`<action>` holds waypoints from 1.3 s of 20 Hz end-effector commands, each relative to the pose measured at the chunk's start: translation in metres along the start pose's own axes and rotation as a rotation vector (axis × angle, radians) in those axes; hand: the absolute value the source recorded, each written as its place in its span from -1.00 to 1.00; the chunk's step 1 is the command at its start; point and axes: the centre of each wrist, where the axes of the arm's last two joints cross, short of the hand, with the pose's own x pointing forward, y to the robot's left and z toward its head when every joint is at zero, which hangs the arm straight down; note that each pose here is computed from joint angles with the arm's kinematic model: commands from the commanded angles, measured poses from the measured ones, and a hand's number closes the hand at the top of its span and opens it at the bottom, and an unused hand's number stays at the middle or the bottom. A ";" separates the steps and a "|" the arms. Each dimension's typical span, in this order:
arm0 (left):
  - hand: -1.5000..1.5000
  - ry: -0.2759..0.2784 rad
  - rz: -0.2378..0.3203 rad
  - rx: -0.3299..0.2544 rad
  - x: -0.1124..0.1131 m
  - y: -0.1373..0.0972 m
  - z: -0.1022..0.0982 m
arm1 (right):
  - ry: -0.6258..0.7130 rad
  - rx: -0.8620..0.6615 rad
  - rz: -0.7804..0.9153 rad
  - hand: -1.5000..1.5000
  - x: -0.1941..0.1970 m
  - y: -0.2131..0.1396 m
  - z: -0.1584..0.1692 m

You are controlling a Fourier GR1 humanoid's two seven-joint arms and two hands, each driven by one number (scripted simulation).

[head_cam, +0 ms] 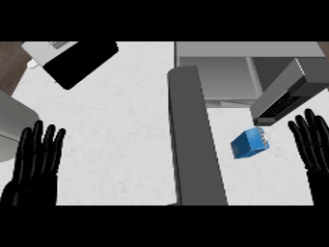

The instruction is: Pick up the milk, place it into the microwave and close the microwave

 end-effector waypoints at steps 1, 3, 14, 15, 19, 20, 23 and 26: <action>-1.00 -0.010 0.000 0.004 0.007 0.016 0.012 | 0.014 -0.013 -0.004 -1.00 -0.003 0.005 0.025; -1.00 0.014 0.019 -0.004 0.003 0.026 0.029 | 0.044 -0.018 0.002 -1.00 -0.029 0.000 0.006; -1.00 0.005 0.014 0.002 -0.009 0.001 0.054 | 0.089 -0.090 -0.037 -1.00 -0.092 -0.012 0.023; -1.00 -0.004 -0.003 0.000 -0.011 0.007 0.062 | 0.090 -0.103 -0.039 -1.00 -0.090 0.008 -0.007; -1.00 0.007 0.001 0.015 0.002 0.008 0.056 | 0.117 -0.140 0.025 -1.00 -0.119 -0.001 0.018; -1.00 -0.005 0.002 0.001 0.001 0.015 0.084 | 0.119 -0.192 0.033 -1.00 -0.134 -0.028 0.016; -1.00 0.008 0.025 -0.004 -0.014 0.013 0.081 | 0.144 -0.206 0.055 -1.00 -0.153 -0.025 0.000; -1.00 0.007 0.001 -0.004 -0.007 0.006 0.085 | 0.161 -0.199 0.054 -1.00 -0.182 -0.016 0.011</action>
